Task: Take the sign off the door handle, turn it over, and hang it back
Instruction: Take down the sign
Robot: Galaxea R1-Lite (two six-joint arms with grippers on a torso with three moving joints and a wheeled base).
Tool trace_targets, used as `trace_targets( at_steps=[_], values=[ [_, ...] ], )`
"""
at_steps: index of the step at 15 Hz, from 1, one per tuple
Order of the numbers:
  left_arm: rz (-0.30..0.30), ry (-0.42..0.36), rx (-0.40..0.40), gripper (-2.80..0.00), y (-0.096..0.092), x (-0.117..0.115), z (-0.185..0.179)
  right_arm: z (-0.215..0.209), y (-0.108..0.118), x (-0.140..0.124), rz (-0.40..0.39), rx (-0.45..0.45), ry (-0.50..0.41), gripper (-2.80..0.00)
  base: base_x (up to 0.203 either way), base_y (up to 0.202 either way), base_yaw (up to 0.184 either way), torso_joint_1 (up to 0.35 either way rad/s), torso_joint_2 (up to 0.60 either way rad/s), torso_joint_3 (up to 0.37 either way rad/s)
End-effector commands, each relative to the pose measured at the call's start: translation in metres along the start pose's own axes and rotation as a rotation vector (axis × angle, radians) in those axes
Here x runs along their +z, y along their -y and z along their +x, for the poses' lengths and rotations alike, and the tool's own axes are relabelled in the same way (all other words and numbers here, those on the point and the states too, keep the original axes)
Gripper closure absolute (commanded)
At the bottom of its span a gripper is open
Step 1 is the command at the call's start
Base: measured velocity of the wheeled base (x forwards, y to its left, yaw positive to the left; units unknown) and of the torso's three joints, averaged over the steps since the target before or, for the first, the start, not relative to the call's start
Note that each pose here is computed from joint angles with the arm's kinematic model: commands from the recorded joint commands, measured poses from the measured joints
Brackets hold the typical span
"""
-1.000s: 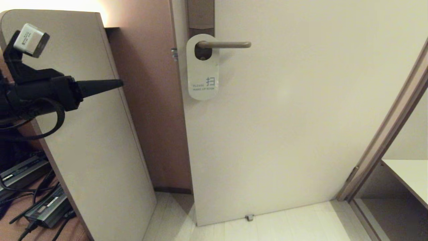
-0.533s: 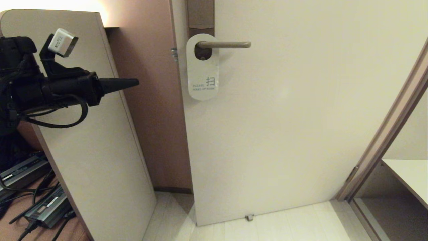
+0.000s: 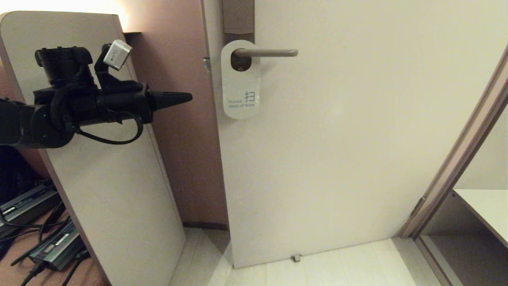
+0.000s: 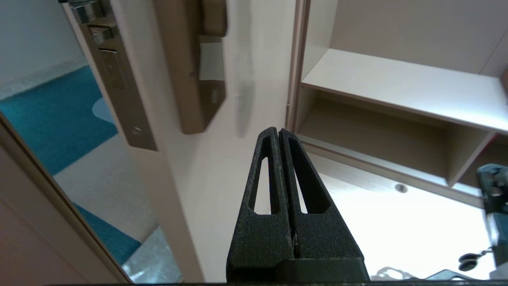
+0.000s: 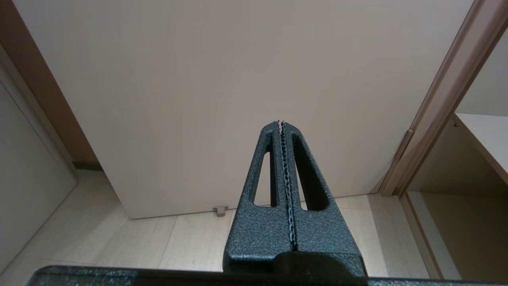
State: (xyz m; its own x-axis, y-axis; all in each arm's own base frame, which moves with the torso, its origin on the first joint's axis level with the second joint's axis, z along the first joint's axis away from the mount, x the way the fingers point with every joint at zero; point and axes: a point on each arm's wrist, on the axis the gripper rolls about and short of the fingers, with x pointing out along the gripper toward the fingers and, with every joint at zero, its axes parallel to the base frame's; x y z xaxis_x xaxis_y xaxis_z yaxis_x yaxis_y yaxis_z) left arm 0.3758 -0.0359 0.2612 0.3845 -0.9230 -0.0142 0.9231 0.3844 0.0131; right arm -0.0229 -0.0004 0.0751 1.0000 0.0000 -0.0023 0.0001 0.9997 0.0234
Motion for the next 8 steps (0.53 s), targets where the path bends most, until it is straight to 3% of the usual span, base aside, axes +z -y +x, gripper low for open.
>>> trace_targets(
  at_steps=[1, 4, 8],
  values=[
    [-0.011, -0.009, -0.012, 0.00, -0.016, -0.014, 0.010, 0.000, 0.000, 0.000, 0.000, 0.000, -0.001, 0.00, 0.000, 0.000, 0.000, 0.000, 0.00, 0.000],
    [-0.008, -0.009, -0.010, 0.00, -0.029, -0.021, 0.017, 0.000, 0.000, 0.000, 0.000, 0.000, -0.001, 0.00, 0.000, 0.000, 0.000, 0.000, 0.00, 0.000],
    [-0.005, -0.008, -0.018, 0.00, -0.030, -0.023, 0.021, 0.000, 0.000, 0.000, 0.000, 0.000, -0.001, 0.00, 0.000, 0.000, 0.000, 0.000, 0.00, 0.000]
  ],
)
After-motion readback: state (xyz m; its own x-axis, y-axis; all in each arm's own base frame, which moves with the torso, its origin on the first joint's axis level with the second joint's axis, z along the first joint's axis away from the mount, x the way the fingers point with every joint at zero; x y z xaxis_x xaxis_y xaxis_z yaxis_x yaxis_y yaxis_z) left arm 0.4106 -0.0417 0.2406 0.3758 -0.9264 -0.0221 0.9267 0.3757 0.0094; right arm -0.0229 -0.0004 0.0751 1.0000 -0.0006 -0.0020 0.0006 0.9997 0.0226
